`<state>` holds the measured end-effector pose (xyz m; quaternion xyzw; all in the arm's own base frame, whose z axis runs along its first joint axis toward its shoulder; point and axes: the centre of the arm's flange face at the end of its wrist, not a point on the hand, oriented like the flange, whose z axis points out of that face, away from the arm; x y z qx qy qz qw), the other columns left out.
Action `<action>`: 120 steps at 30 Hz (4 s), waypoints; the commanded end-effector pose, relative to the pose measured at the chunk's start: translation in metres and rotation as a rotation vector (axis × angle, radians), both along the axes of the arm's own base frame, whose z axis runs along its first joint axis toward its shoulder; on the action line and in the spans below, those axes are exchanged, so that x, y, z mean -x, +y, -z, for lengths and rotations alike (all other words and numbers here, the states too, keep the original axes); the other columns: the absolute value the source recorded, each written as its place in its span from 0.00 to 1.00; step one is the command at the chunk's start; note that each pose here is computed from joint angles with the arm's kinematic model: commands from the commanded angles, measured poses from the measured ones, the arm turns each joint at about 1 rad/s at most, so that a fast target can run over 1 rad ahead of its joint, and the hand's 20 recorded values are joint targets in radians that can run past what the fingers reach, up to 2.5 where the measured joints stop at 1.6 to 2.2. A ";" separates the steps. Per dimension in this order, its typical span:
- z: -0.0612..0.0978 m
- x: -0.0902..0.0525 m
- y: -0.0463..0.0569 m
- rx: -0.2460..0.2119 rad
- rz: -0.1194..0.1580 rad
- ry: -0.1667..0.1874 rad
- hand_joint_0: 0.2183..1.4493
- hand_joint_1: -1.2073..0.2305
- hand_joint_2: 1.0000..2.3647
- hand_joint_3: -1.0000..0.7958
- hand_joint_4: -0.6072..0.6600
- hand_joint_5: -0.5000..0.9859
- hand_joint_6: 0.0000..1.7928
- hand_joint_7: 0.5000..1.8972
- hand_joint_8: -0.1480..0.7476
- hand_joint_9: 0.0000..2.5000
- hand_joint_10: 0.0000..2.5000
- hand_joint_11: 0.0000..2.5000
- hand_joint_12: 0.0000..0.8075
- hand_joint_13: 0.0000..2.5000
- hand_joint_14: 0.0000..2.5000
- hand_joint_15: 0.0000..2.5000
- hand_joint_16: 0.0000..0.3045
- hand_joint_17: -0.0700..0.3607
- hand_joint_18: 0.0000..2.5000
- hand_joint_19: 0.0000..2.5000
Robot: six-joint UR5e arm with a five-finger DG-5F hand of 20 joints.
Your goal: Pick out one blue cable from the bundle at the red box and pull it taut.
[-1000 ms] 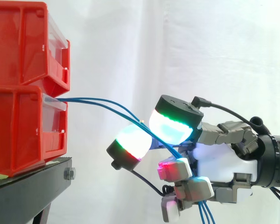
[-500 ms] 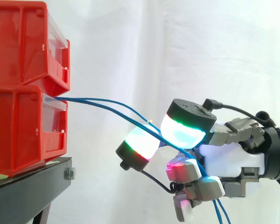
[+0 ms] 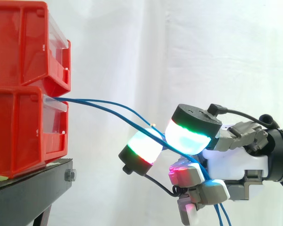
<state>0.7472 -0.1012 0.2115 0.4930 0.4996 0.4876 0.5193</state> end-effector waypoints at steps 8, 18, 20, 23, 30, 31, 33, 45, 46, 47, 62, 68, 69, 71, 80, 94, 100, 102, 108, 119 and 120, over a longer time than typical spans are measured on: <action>-0.001 0.000 -0.001 -0.002 0.003 -0.001 0.35 0.23 0.00 0.28 0.54 0.23 0.52 0.18 0.50 0.51 0.01 0.40 0.52 0.55 0.01 0.33 0.13 0.38 0.39 0.26; -0.019 0.007 -0.001 0.000 -0.006 0.015 0.32 0.40 0.00 0.28 0.51 0.24 0.51 0.24 0.50 0.53 0.01 0.38 0.51 0.56 0.01 0.34 0.13 0.37 0.38 0.28; -0.022 0.008 0.000 0.000 -0.008 0.024 0.34 0.37 0.00 0.28 0.51 0.25 0.51 0.24 0.51 0.53 0.01 0.37 0.51 0.56 0.01 0.33 0.13 0.37 0.37 0.28; -0.024 0.009 -0.001 0.000 -0.006 0.024 0.35 0.33 0.00 0.31 0.49 0.25 0.51 0.26 0.51 0.53 0.01 0.37 0.52 0.56 0.01 0.34 0.13 0.37 0.38 0.28; -0.023 0.010 -0.001 0.001 -0.006 0.029 0.43 0.19 0.00 0.30 0.40 0.24 0.52 0.30 0.50 0.51 0.01 0.37 0.51 0.55 0.01 0.34 0.13 0.38 0.40 0.28; -0.023 0.010 -0.001 -0.001 -0.006 0.029 0.45 0.17 0.00 0.29 0.39 0.24 0.52 0.31 0.50 0.51 0.01 0.37 0.51 0.55 0.01 0.33 0.14 0.38 0.40 0.28; -0.023 0.010 -0.001 0.001 -0.006 0.029 0.46 0.16 0.00 0.28 0.38 0.24 0.53 0.31 0.50 0.51 0.01 0.37 0.51 0.55 0.01 0.33 0.14 0.38 0.40 0.27; -0.022 0.012 -0.005 0.001 0.000 0.045 0.26 0.20 0.00 0.28 0.55 0.22 0.53 0.15 0.49 0.47 0.01 0.37 0.52 0.53 0.01 0.33 0.15 0.41 0.40 0.26; -0.023 0.012 -0.005 0.001 0.000 0.044 0.24 0.24 0.00 0.28 0.56 0.23 0.52 0.16 0.50 0.48 0.01 0.37 0.52 0.53 0.01 0.33 0.16 0.41 0.40 0.26; -0.024 0.012 -0.005 0.001 0.000 0.042 0.24 0.29 0.00 0.28 0.56 0.23 0.51 0.17 0.51 0.49 0.01 0.37 0.52 0.53 0.01 0.33 0.16 0.41 0.40 0.26; -0.027 0.013 -0.007 0.003 0.001 0.041 0.31 0.44 0.01 0.37 0.52 0.25 0.49 0.28 0.50 0.53 0.01 0.36 0.48 0.54 0.01 0.33 0.12 0.36 0.35 0.29; -0.032 0.014 -0.007 0.019 0.001 0.037 0.31 0.36 0.01 0.42 0.54 0.25 0.51 0.24 0.51 0.51 0.01 0.36 0.51 0.54 0.01 0.33 0.13 0.37 0.36 0.28; -0.032 0.014 -0.007 0.025 0.001 0.037 0.31 0.35 0.01 0.43 0.53 0.25 0.51 0.24 0.52 0.51 0.01 0.35 0.51 0.54 0.01 0.32 0.13 0.37 0.36 0.28; -0.035 0.015 -0.007 0.038 0.001 0.039 0.32 0.33 0.01 0.44 0.52 0.25 0.51 0.25 0.52 0.52 0.01 0.35 0.52 0.54 0.01 0.33 0.14 0.38 0.36 0.28; -0.040 0.020 -0.007 0.067 0.002 0.069 0.36 0.29 0.01 0.39 0.49 0.23 0.53 0.21 0.50 0.49 0.01 0.36 0.50 0.53 0.01 0.33 0.13 0.37 0.37 0.29; -0.055 0.031 -0.008 0.119 0.001 0.111 0.44 0.20 0.00 0.30 0.44 0.23 0.53 0.23 0.49 0.47 0.01 0.37 0.50 0.53 0.01 0.33 0.14 0.39 0.40 0.28; -0.055 0.031 -0.008 0.119 0.001 0.111 0.50 0.17 0.00 0.29 0.43 0.22 0.54 0.27 0.48 0.48 0.01 0.37 0.49 0.52 0.01 0.33 0.14 0.38 0.39 0.26; -0.055 0.031 -0.008 0.116 0.001 0.111 0.51 0.17 0.00 0.32 0.44 0.22 0.54 0.29 0.48 0.47 0.01 0.38 0.48 0.52 0.01 0.33 0.13 0.38 0.38 0.26; -0.054 0.031 -0.008 0.107 0.000 0.112 0.52 0.20 0.02 0.46 0.51 0.20 0.54 0.17 0.44 0.46 0.01 0.39 0.47 0.51 0.01 0.33 0.12 0.36 0.35 0.28; -0.055 0.031 -0.009 0.081 0.007 0.110 0.42 0.14 0.00 0.28 0.57 0.19 0.54 0.16 0.43 0.40 0.01 0.40 0.48 0.48 0.01 0.32 0.13 0.37 0.37 0.22; -0.055 0.031 -0.009 0.081 0.007 0.110 0.41 0.14 0.00 0.28 0.57 0.19 0.53 0.15 0.44 0.40 0.01 0.40 0.48 0.48 0.01 0.32 0.13 0.37 0.37 0.22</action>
